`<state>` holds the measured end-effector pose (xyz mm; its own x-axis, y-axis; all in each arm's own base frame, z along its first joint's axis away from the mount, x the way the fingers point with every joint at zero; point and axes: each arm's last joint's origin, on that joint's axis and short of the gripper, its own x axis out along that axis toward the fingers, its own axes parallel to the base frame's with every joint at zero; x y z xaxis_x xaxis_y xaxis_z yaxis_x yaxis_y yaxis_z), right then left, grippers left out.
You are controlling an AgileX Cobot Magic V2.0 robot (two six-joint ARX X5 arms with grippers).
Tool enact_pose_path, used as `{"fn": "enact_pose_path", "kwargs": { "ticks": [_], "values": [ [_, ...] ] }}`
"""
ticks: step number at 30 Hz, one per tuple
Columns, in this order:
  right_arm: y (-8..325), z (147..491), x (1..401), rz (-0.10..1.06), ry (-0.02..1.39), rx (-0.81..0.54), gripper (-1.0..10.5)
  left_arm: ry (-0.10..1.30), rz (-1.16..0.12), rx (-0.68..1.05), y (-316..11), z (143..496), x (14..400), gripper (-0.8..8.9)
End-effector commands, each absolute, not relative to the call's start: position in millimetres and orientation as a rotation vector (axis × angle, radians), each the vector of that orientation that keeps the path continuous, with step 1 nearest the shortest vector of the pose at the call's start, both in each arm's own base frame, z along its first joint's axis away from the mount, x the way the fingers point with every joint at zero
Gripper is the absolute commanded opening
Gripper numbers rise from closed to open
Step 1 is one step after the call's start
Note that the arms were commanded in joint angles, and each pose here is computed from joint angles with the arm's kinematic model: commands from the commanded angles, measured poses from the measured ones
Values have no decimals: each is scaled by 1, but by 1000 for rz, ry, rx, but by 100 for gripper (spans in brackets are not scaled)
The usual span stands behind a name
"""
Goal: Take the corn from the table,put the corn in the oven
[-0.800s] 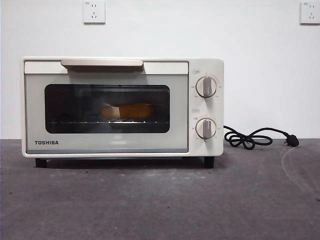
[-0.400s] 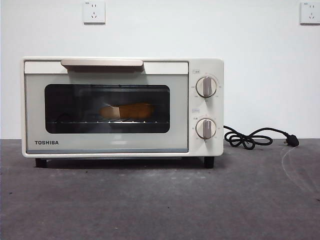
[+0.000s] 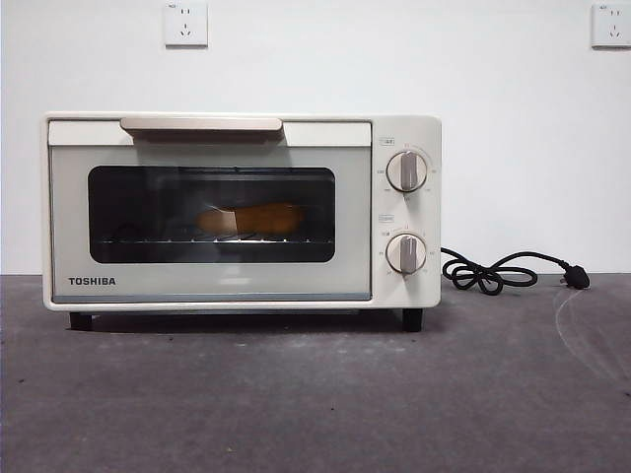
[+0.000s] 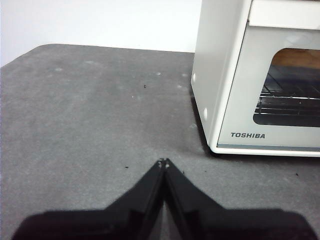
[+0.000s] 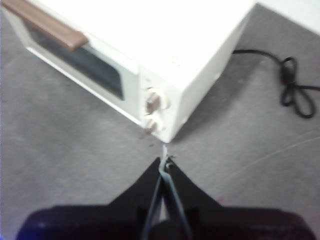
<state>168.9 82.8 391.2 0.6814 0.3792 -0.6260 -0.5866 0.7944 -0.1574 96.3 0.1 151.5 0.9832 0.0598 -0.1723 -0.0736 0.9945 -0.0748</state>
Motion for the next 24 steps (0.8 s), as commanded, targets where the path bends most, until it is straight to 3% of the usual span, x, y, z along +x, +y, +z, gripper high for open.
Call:
{"fn": "enact_pose_path", "kwargs": {
  "ticks": [1, 7, 12, 18, 24],
  "values": [
    [77, 391, 171, 537, 592, -403, 1, 171, 60, -84, 0, 150, 97, -4],
    [49, 373, 171, 515, 420, -271, 1, 171, 60, -84, 0, 150, 97, -4],
    [21, 309, 154, 354, 308, -120, 1, 171, 60, -84, 0, 150, 97, -4],
    [8, 222, 126, 250, 185, -54, 1, 171, 60, -84, 0, 150, 97, -4],
    [5, 174, 108, 142, 126, 35, 1, 171, 60, -84, 0, 150, 97, -4]
  ]
}}
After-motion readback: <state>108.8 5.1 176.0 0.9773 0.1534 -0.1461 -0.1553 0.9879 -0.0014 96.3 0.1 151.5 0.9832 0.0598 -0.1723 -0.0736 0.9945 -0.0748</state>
